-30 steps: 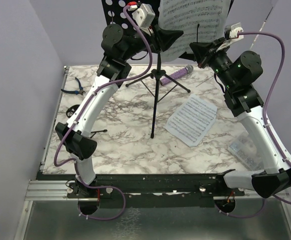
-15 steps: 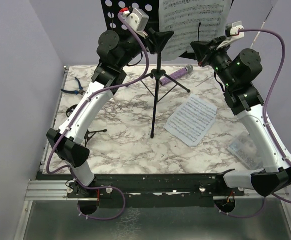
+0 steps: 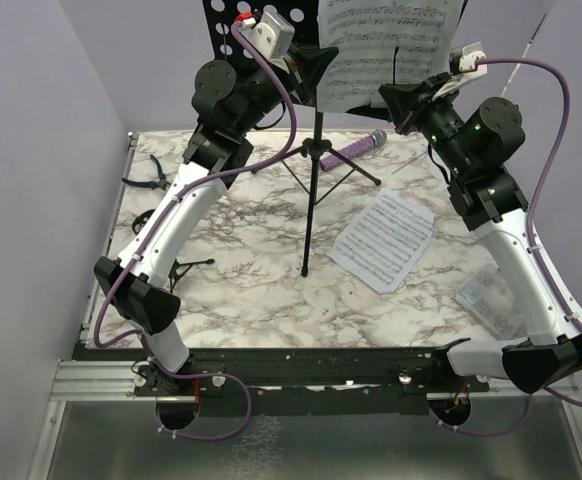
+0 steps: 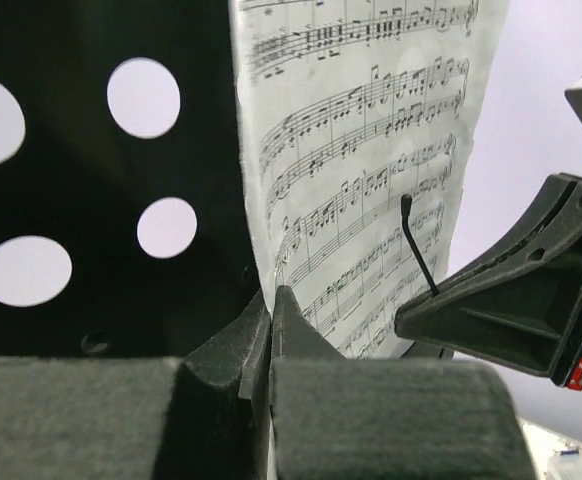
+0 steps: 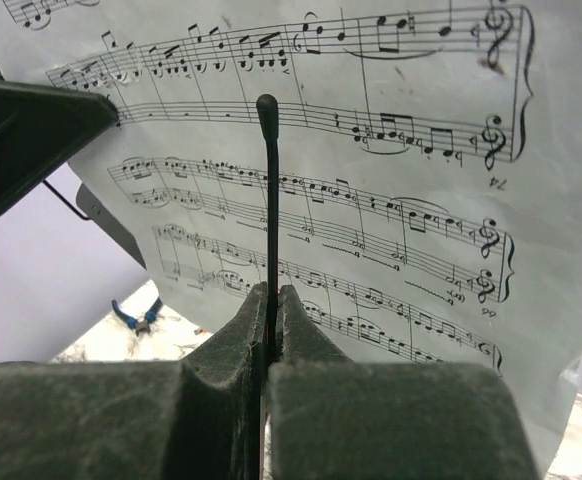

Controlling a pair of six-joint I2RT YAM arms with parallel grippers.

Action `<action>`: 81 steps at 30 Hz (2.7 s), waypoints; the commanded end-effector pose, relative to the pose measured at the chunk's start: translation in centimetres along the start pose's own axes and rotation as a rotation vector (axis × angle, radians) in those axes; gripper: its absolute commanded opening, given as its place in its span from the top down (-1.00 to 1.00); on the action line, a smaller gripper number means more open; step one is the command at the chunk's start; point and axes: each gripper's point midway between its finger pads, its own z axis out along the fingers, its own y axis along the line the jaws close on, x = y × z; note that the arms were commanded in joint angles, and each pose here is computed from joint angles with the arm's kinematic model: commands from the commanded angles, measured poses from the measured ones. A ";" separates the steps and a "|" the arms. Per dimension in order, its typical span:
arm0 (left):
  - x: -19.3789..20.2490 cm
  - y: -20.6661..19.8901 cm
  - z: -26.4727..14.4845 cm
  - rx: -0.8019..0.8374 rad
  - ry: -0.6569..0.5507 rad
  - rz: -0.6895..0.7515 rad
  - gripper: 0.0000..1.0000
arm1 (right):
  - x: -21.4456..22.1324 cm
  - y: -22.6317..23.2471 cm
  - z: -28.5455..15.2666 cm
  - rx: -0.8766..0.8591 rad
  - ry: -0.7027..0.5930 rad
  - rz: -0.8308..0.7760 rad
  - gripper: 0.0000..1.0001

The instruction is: Set up the instrument practice props

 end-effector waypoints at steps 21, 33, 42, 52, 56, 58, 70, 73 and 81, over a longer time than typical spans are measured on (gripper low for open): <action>-1.0 0.3 0.3 -0.012 0.000 0.008 0.37 | -1.6 1.0 1.0 -0.051 -0.037 0.022 0.88; -2.2 0.8 -0.7 -0.061 -0.016 0.041 -0.28 | -2.3 1.2 0.8 -0.053 -0.056 0.040 0.65; -2.3 0.8 -2.5 -0.098 -0.019 0.046 -0.92 | -2.9 1.5 0.2 -0.058 -0.072 0.049 0.31; -2.0 0.0 -4.7 -0.112 -0.025 0.018 -0.98 | -3.3 1.6 -0.5 -0.056 -0.078 0.058 -0.01; -1.9 -0.4 -5.6 -0.111 -0.032 -0.001 -0.98 | -3.0 1.6 -0.7 -0.050 -0.070 0.062 -0.09; -1.5 -0.6 -6.0 -0.111 -0.030 -0.015 -0.98 | -2.9 1.5 -0.9 -0.045 -0.071 0.062 -0.16; 1.4 -4.0 -9.2 -0.001 -0.038 -0.170 -0.98 | -1.3 1.6 -3.2 -0.034 -0.030 0.066 -0.62; 2.9 -4.6 -10.1 0.011 -0.009 -0.198 -0.98 | -0.2 1.7 -4.0 -0.032 0.011 0.073 -0.65; 9.5 -5.4 -13.2 -0.006 0.125 -0.283 -0.98 | 3.4 3.2 -7.1 -0.092 0.108 0.136 -0.66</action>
